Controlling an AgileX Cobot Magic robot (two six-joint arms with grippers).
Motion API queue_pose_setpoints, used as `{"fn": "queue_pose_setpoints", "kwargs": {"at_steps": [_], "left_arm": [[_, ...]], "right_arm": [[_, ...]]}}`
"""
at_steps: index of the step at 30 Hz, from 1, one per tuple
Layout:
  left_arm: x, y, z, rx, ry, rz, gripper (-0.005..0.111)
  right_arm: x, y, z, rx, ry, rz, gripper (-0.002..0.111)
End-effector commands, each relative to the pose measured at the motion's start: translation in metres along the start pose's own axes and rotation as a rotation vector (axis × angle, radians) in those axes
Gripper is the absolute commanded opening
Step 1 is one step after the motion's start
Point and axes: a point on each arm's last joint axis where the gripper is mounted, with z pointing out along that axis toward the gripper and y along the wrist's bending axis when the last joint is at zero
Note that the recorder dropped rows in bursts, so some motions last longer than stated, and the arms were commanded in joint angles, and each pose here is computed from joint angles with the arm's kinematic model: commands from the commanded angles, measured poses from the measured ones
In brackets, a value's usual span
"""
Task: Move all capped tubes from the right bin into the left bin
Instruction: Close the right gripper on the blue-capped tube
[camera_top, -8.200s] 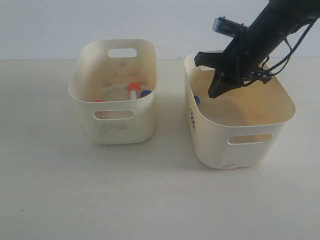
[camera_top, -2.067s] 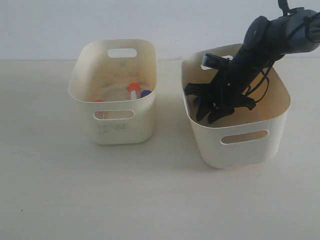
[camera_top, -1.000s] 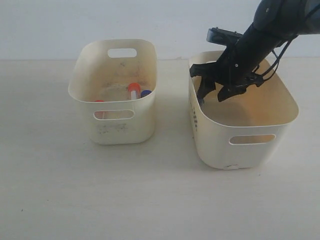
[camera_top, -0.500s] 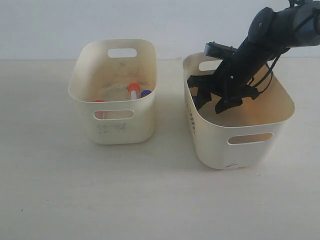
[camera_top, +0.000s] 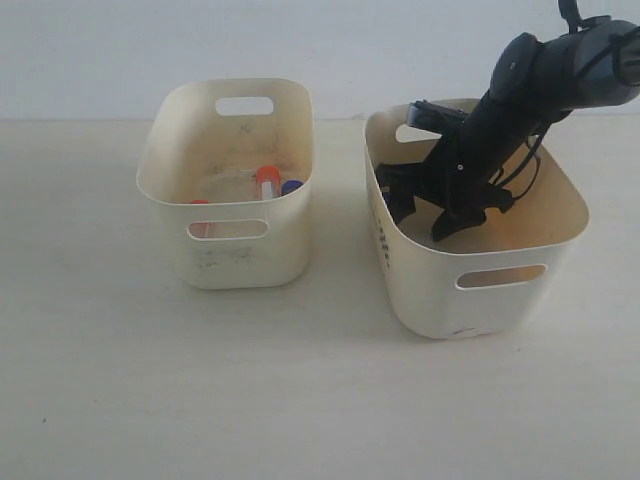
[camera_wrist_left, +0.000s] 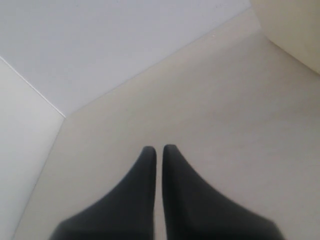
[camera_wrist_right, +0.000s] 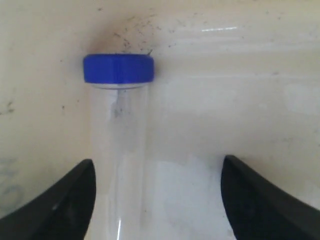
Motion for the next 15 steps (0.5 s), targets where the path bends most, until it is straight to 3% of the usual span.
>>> {"fn": "queue_pose_setpoints", "kwargs": {"at_steps": [1, 5, 9, 12, 15], "left_arm": [[-0.0014, 0.0005, -0.0001, 0.001, -0.006, -0.002, 0.004], [-0.0014, 0.0005, -0.0001, 0.001, -0.006, -0.002, 0.004], [-0.0014, 0.0005, -0.0001, 0.001, -0.006, -0.002, 0.004], [-0.0014, 0.0005, -0.0001, 0.001, -0.006, -0.002, 0.004], [-0.0014, 0.0005, -0.0001, 0.001, -0.006, -0.002, 0.004]], "right_arm": [[0.0043, -0.0067, 0.0145, 0.012, 0.041, -0.004, 0.067], [0.0041, -0.0068, 0.0145, 0.012, 0.039, 0.0, 0.066], [0.0043, -0.0026, 0.0141, -0.031, 0.044, 0.01, 0.048], [0.0045, 0.0019, 0.0139, -0.081, 0.047, 0.018, 0.066], [0.0046, 0.0024, 0.0138, -0.086, 0.048, 0.018, 0.069]]}}
